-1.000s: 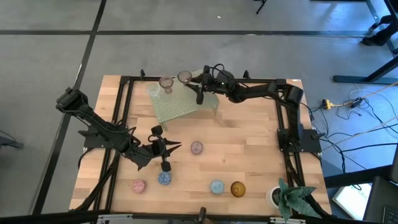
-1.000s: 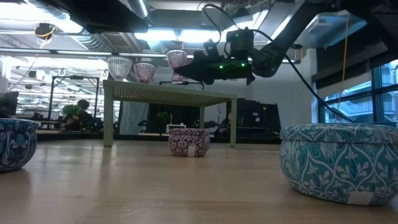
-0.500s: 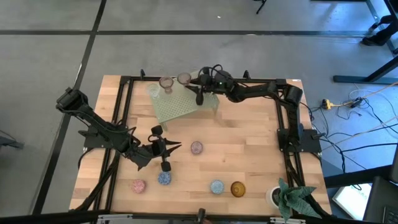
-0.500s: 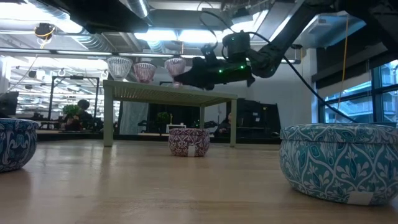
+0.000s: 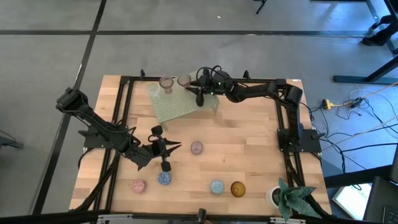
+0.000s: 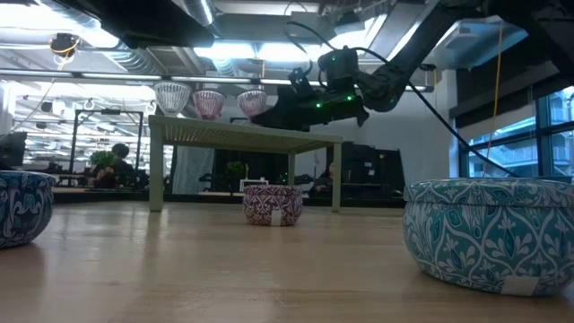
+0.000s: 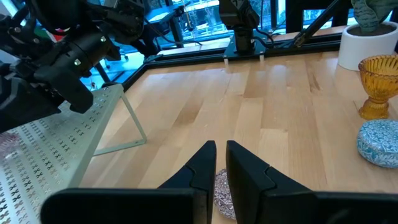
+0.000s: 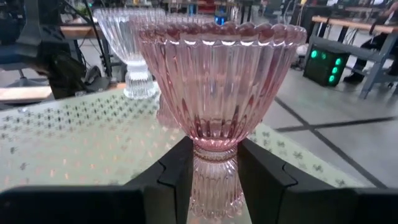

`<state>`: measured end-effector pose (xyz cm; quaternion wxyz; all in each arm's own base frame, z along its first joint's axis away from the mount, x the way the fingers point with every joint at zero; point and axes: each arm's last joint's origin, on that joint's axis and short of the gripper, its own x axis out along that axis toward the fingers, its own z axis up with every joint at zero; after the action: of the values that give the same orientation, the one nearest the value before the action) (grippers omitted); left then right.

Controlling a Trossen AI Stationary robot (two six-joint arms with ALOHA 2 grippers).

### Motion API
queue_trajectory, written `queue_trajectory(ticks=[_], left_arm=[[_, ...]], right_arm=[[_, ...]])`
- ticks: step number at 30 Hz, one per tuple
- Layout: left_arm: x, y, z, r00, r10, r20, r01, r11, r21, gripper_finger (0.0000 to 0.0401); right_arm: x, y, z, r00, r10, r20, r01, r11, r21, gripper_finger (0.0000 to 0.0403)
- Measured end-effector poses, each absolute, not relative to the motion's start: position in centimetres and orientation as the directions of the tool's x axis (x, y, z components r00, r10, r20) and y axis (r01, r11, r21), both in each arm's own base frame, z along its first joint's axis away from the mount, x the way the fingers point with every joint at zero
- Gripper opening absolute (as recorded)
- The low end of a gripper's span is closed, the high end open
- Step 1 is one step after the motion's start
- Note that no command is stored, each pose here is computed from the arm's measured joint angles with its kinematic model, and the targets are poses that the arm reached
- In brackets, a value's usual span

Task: Pick & Place candle stick holders
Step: Put the pink glass candle holder on the shelf aligned with the other glass candle holders

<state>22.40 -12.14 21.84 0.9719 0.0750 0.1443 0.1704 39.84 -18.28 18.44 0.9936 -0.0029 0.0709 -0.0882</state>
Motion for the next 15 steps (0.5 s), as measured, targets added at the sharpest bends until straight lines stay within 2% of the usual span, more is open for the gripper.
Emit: queue_trajectory(ticks=[15], left_arm=[[22.4,-12.15,21.84,0.9,0.353,-0.255,-0.312,0.931,0.188,0.0031]], right_arm=[[39.88,-17.95,18.17,0.969,-0.166,-0.185,0.163,0.986,-0.031,0.0126]])
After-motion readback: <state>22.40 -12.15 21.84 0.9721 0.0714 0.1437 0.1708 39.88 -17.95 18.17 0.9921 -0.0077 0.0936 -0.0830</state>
